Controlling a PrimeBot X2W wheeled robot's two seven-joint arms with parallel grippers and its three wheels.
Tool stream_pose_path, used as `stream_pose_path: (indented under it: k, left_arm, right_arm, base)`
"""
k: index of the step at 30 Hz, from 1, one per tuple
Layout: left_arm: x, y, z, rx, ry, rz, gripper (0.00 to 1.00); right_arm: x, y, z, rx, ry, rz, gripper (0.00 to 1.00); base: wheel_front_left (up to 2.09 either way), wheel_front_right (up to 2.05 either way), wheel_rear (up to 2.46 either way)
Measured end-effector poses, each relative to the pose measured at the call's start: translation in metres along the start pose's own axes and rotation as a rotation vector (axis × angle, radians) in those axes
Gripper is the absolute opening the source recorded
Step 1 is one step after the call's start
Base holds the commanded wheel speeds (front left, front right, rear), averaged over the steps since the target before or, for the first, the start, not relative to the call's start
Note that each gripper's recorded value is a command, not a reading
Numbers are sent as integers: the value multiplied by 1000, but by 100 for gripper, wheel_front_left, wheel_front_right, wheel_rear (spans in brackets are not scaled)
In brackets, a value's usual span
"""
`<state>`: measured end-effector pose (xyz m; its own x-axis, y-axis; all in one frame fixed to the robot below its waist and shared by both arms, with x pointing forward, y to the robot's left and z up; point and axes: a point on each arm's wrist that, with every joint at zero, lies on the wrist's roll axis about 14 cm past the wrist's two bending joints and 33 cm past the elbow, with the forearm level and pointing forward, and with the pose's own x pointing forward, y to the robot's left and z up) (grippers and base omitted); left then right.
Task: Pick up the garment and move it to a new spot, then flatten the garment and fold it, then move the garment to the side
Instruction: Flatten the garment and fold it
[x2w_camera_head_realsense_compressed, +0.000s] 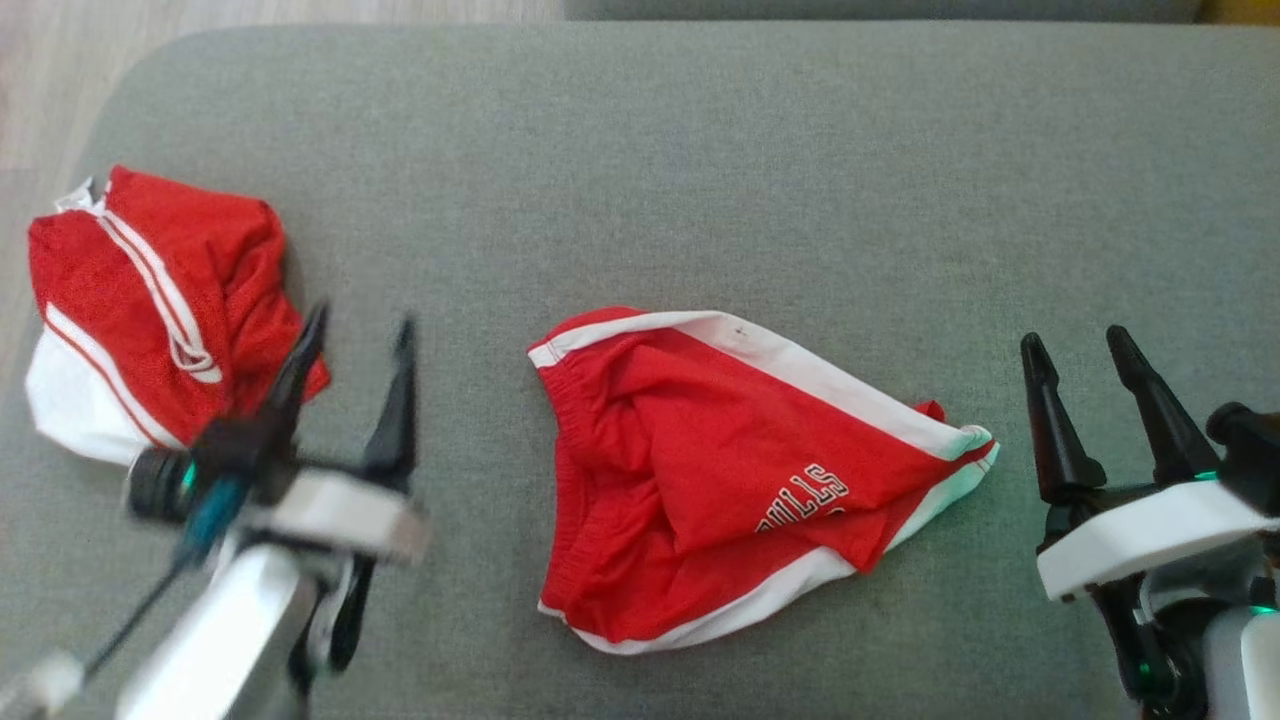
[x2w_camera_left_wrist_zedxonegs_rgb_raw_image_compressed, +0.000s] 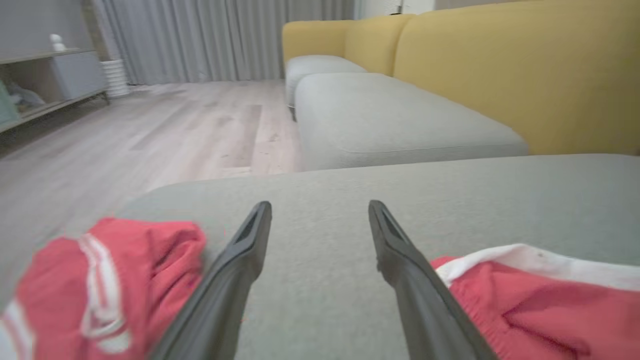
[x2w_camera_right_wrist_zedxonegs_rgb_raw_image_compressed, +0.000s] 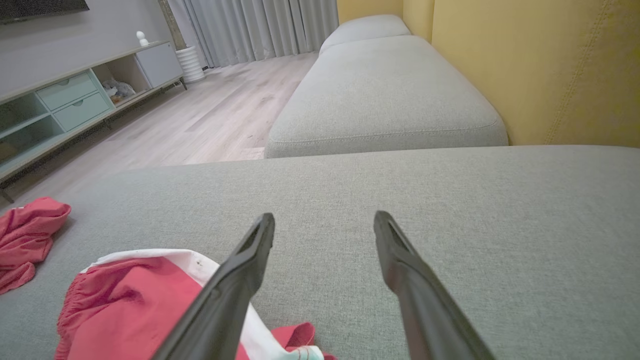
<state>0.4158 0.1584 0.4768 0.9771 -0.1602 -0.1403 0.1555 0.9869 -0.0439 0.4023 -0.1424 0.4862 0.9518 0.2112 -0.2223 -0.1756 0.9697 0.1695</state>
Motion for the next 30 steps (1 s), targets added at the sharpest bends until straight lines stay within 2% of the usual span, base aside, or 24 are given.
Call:
stream_pose_path:
  k: [4, 10, 14, 21, 22, 23, 27, 30]
  left_arm:
    - [37, -36, 8, -13, 72, -149, 100]
    - [51, -75, -48, -7, 376, -295, 100]
    - [43, -87, -84, -18, 534, -342, 100]
    - [44, -85, -98, -6, 616, -343, 98]
    - [45, -85, -98, -4, 616, -345, 44]
    - [45, -85, -98, -4, 616, -345, 0]
    - [44, -86, -99, -3, 619, -351, 0]
    - [43, -86, -99, -3, 611, -351, 0]
  right_arm:
    - [5, -3, -7, 0, 23, -2, 100]
    - [8, -13, -15, 1, 51, -26, 100]
    - [7, -19, -21, 5, 67, -46, 100]
    - [7, -25, -27, 8, 87, -61, 100]
    - [7, -26, -30, 9, 99, -64, 100]
    - [7, -26, -30, 9, 99, -64, 100]
    - [4, -28, -51, 11, 202, -67, 100]
    - [1, -22, -72, -8, 305, -30, 100]
  base:
    - [0, 0, 0]
    - [0, 0, 0]
    - [0, 0, 0]
    - [0, 0, 0]
    - [0, 0, 0]
    - [0, 0, 0]
    - [0, 0, 0]
    - [0, 0, 0]
